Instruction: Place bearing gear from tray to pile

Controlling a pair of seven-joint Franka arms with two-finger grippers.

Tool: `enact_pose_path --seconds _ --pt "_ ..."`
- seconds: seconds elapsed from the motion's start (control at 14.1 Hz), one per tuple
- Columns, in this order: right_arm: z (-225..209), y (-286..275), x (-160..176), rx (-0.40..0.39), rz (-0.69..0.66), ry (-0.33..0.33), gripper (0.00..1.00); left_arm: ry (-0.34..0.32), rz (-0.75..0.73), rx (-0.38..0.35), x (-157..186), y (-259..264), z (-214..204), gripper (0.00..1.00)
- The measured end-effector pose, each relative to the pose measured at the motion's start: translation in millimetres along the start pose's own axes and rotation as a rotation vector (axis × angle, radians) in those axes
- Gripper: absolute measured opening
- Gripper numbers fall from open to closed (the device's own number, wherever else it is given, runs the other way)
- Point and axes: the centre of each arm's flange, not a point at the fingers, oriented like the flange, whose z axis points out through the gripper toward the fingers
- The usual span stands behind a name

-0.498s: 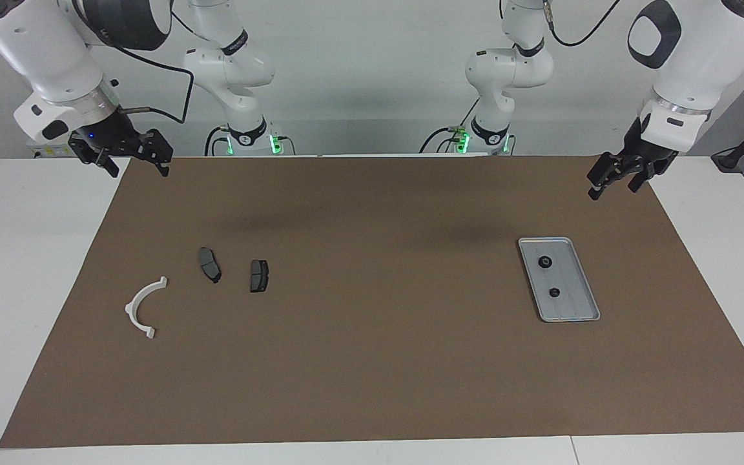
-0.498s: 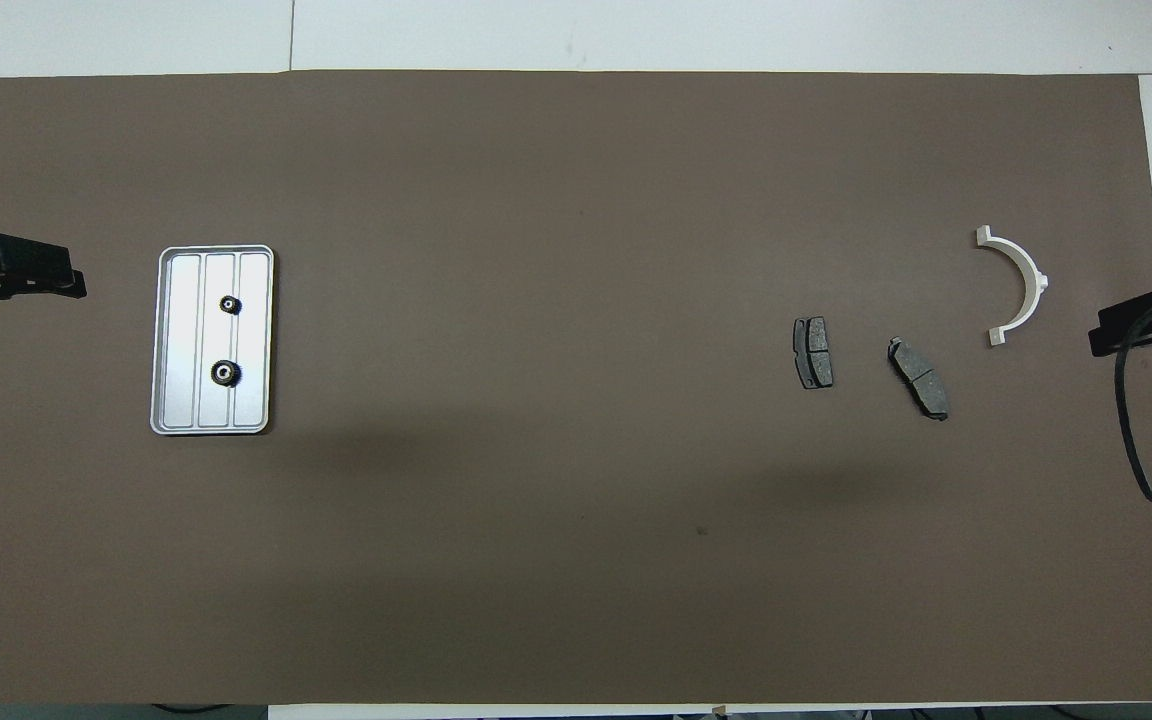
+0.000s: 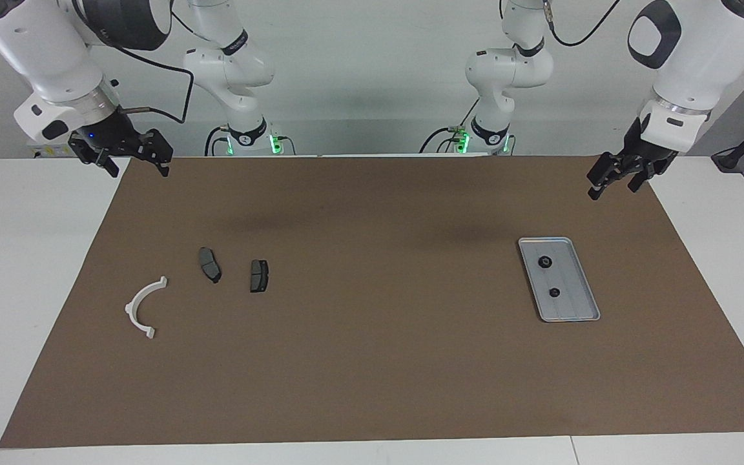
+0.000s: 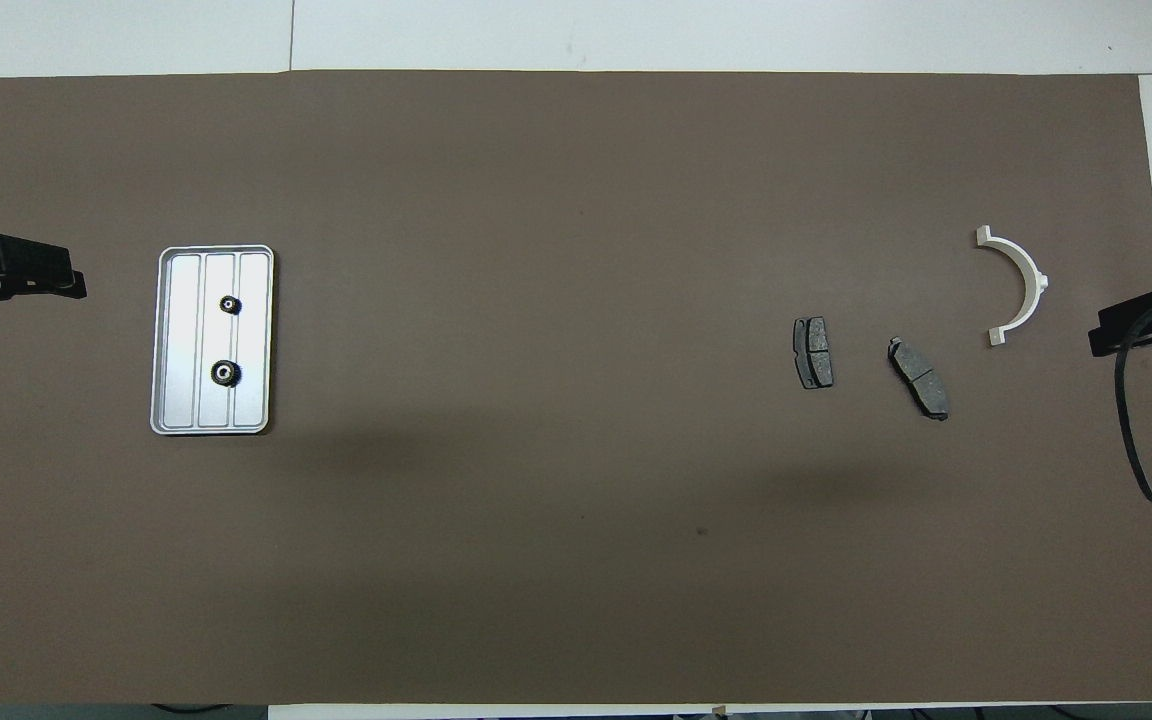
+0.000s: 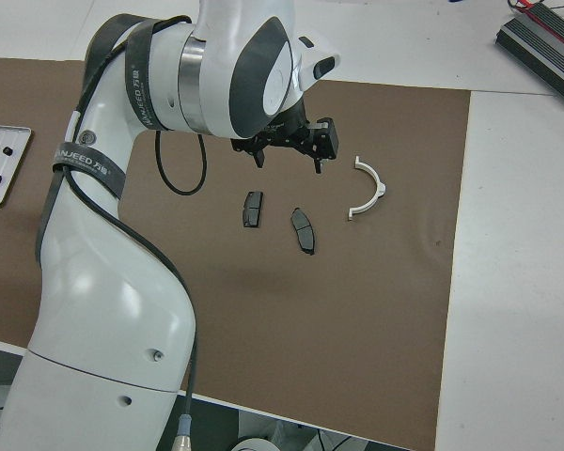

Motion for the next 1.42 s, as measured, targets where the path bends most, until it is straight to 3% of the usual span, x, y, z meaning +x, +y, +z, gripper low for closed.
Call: enact_pose_path --seconds 0.71,1.42 --pt "0 -2 0 0.000 -0.004 0.000 1.00 -0.017 -0.007 0.003 -2 -4 12 1.00" --pt "0 -1 0 0.000 -0.002 0.000 1.00 -0.020 0.025 0.010 -17 -12 141 1.00"
